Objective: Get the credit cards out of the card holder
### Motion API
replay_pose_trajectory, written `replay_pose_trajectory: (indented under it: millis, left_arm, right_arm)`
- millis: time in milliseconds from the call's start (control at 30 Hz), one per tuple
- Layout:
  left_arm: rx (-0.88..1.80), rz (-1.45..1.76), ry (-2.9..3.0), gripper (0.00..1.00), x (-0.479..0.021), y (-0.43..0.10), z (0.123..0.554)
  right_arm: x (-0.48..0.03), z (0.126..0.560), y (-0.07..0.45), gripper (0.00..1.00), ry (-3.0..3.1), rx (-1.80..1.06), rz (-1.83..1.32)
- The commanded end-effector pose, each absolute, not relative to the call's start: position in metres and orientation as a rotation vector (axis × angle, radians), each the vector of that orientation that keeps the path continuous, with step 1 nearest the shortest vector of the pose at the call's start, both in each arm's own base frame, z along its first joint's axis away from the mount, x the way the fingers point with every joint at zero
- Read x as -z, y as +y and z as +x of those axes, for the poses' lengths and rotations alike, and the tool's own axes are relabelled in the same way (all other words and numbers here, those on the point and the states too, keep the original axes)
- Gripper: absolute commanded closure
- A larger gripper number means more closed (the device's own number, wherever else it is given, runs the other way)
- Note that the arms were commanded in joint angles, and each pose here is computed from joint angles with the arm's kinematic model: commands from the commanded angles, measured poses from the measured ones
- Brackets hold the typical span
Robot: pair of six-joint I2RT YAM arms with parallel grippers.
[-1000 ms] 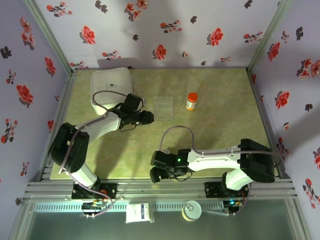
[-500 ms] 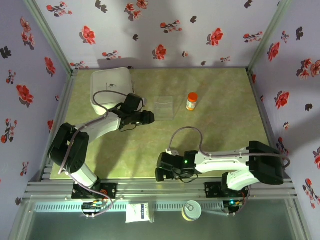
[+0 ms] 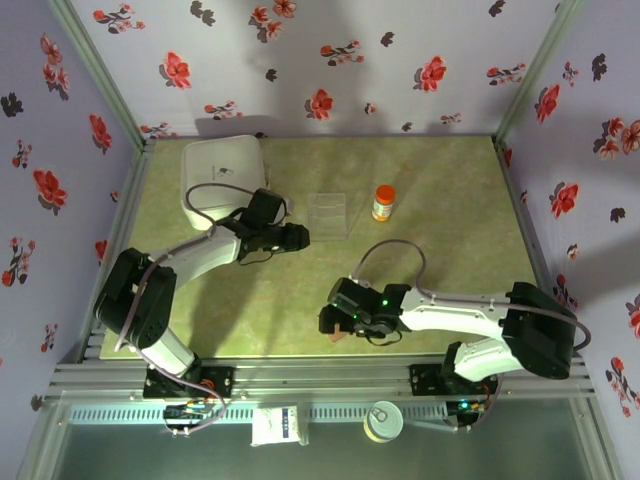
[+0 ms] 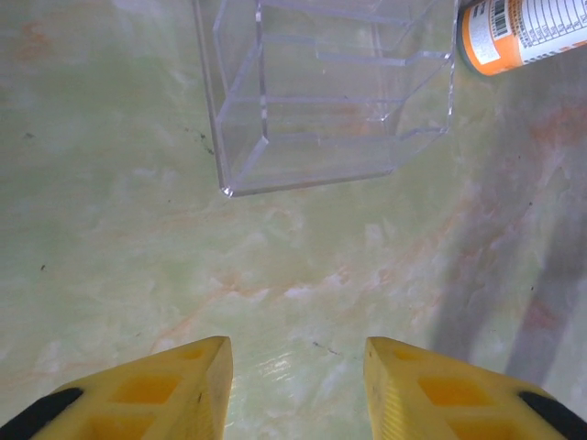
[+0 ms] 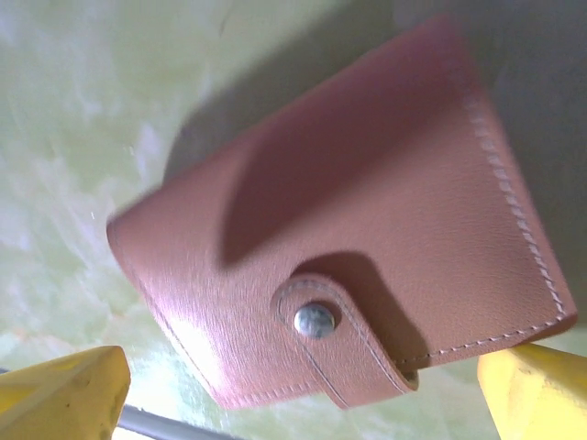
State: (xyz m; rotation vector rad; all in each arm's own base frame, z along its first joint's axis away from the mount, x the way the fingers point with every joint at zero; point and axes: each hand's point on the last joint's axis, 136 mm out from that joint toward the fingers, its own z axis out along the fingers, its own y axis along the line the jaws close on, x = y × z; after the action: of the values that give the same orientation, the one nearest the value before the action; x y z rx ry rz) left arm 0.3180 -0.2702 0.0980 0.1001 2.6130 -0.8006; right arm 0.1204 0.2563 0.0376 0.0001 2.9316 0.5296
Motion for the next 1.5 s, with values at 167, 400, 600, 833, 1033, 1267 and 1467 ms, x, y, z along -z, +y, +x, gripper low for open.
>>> replay_pose_trajectory:
  millis: [167,400,600,833,1033,1267,1467]
  left_arm:
    - [0.817,0.116,2.626,0.57,-0.104,-0.269,0.306]
    - [0.792,0.132,2.637,0.56,-0.107,-0.262,0.299]
    - [0.784,0.119,2.642,0.55,-0.104,-0.258,0.295]
    - [0.786,0.109,2.625,0.55,-0.106,-0.257,0.295]
    - [0.787,0.11,2.617,0.55,-0.105,-0.257,0.297]
    - [0.785,0.111,2.629,0.55,-0.103,-0.258,0.296]
    - [0.779,0.116,2.63,0.54,-0.103,-0.257,0.296]
  right_arm:
    - [-0.043,0.156,0.263,0.01,2.884,-0.571,0.031]
    - [-0.042,0.176,0.283,0.02,2.887,-0.591,0.012]
    - [-0.05,0.184,0.278,0.04,2.878,-0.5,0.029]
    - [-0.064,0.174,0.253,0.04,2.878,-0.35,0.057]
    - [-0.065,0.162,0.254,0.04,2.878,-0.292,0.046]
    - [-0.054,0.158,0.266,0.04,2.91,-0.251,0.018]
    - [-0.045,0.156,0.266,0.04,2.935,-0.187,-0.001]
